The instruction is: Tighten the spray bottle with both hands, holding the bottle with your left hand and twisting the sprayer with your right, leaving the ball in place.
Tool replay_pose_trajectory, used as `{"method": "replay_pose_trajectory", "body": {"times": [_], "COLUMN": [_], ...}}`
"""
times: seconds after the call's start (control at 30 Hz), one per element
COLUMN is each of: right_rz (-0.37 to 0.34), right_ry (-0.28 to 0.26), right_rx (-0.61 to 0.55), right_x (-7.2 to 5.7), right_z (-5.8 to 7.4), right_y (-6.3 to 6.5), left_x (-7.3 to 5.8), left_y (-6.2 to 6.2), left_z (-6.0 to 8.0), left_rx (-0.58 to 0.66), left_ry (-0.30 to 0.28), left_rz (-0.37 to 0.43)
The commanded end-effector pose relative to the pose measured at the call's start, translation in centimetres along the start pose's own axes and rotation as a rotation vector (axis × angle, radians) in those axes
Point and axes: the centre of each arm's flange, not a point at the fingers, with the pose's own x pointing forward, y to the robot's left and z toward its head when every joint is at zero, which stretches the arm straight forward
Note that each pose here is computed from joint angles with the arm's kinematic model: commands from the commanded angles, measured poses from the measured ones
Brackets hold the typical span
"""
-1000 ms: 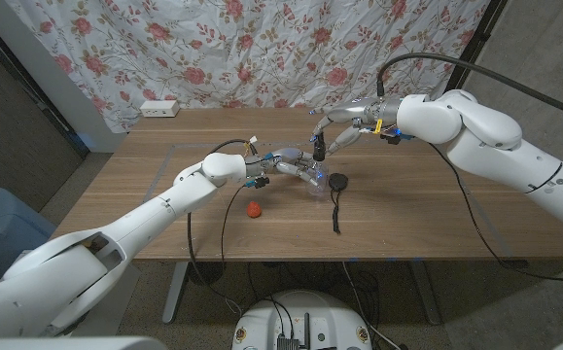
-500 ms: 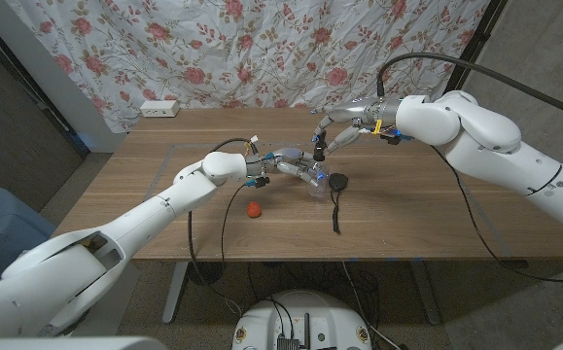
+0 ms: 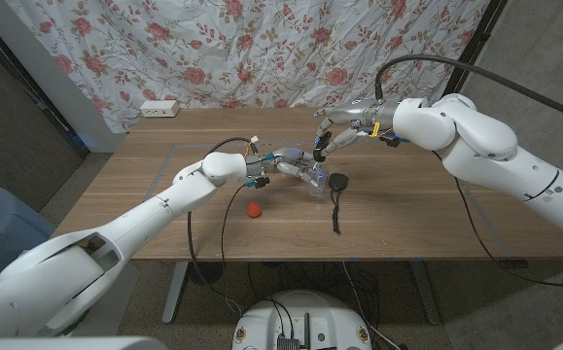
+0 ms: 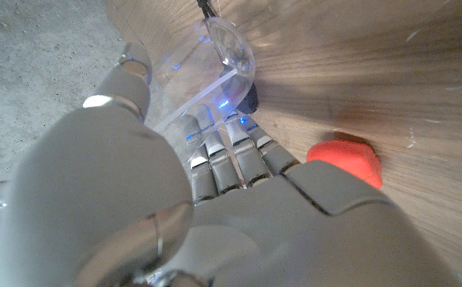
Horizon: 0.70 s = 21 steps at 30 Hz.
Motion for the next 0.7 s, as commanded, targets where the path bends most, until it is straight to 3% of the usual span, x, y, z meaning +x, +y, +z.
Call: {"method": "replay_pose_trajectory", "body": {"times": [0.03, 0.43, 0.7], "right_rz": [-0.017, -0.064, -0.129], "right_ry": [0.048, 0.071, 0.135], "right_rx": [-0.054, -0.084, -0.110], "right_x": [-0.1, -0.2, -0.1], "right_z": [0.5, 0.8, 1.6], "right_y": [0.0, -0.1, 0.1], "left_x": [-0.1, 0.0, 0.0], "left_y": [0.0, -0.1, 0.0], "left_z": [0.1, 0.1, 0.1], "left_rx": [0.007, 0.007, 0.009], "left_ry": [-0.007, -0.006, -0.008], "left_rz": [0.012, 0.016, 0.014]}}
